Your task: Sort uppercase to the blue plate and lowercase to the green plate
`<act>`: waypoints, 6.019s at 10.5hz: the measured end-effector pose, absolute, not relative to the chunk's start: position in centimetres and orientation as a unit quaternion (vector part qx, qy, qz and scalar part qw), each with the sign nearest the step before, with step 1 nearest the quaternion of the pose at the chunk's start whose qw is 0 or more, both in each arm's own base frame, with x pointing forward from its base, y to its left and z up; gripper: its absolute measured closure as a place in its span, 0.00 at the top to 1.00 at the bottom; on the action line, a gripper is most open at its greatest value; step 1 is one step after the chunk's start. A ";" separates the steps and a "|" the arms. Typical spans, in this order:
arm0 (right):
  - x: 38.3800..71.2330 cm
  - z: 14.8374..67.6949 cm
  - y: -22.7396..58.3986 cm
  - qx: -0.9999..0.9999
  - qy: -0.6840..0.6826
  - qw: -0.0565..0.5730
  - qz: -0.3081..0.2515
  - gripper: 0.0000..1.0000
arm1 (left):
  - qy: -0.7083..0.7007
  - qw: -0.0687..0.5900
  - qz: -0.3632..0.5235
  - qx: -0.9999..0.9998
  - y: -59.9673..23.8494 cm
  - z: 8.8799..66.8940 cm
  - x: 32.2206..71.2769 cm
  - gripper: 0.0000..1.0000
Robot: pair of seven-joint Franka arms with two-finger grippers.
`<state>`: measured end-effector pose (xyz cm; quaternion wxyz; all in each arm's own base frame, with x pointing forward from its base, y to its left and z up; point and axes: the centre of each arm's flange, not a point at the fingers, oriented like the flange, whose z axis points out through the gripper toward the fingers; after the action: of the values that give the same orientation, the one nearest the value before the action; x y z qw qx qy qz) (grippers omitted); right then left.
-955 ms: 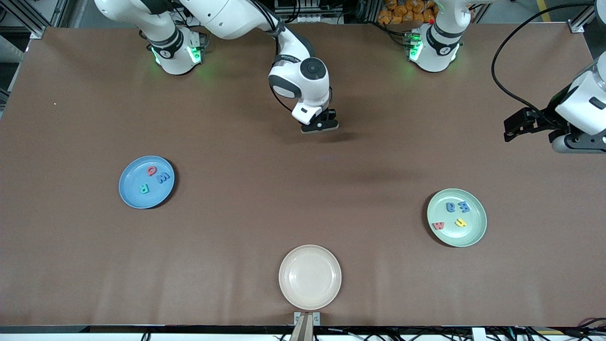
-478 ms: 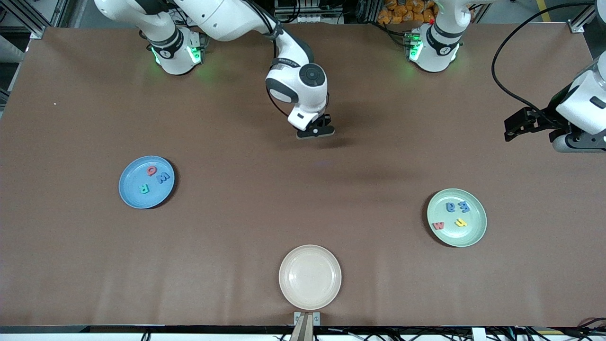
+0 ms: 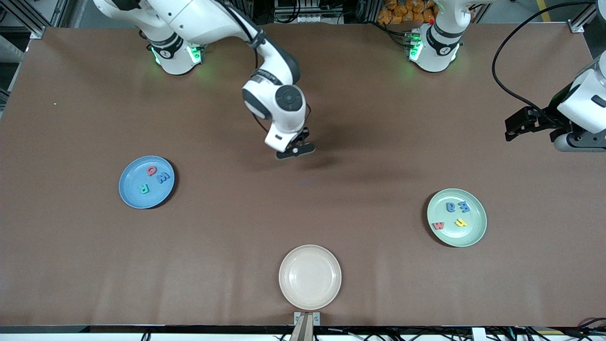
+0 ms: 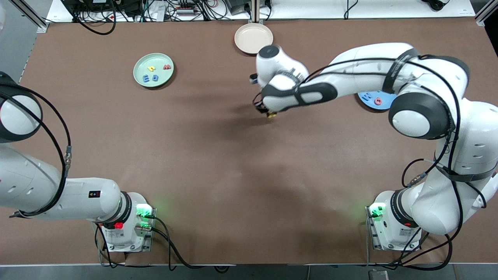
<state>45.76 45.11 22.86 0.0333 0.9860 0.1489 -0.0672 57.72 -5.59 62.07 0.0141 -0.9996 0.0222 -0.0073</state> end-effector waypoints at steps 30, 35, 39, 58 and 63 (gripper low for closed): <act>56.6 18.7 -6.8 0.934 0.304 -0.007 -0.187 0.57 | 0.017 0.013 -0.027 -0.999 -5.1 64.0 57.8 1.00; 60.0 25.6 -4.5 0.949 0.251 -0.009 -0.191 0.59 | 0.016 0.013 -0.029 -0.999 -4.9 64.1 57.8 1.00; 62.7 35.7 -3.4 0.968 0.194 -0.007 -0.162 0.61 | 0.015 0.013 -0.029 -0.999 -4.9 64.1 57.8 1.00; 55.7 62.9 -3.8 0.998 0.056 -0.026 0.003 1.00 | -0.025 -0.008 -0.030 -0.999 -6.2 64.7 57.0 1.00; 55.2 63.3 -3.5 0.998 0.055 -0.026 0.012 1.00 | -0.041 -0.008 -0.026 -0.999 -6.2 64.4 57.0 1.00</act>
<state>55.16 -3.50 63.30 -0.0260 0.9981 0.0551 0.0124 56.96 -6.15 64.37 -0.0078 -0.9988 -0.0410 -0.0265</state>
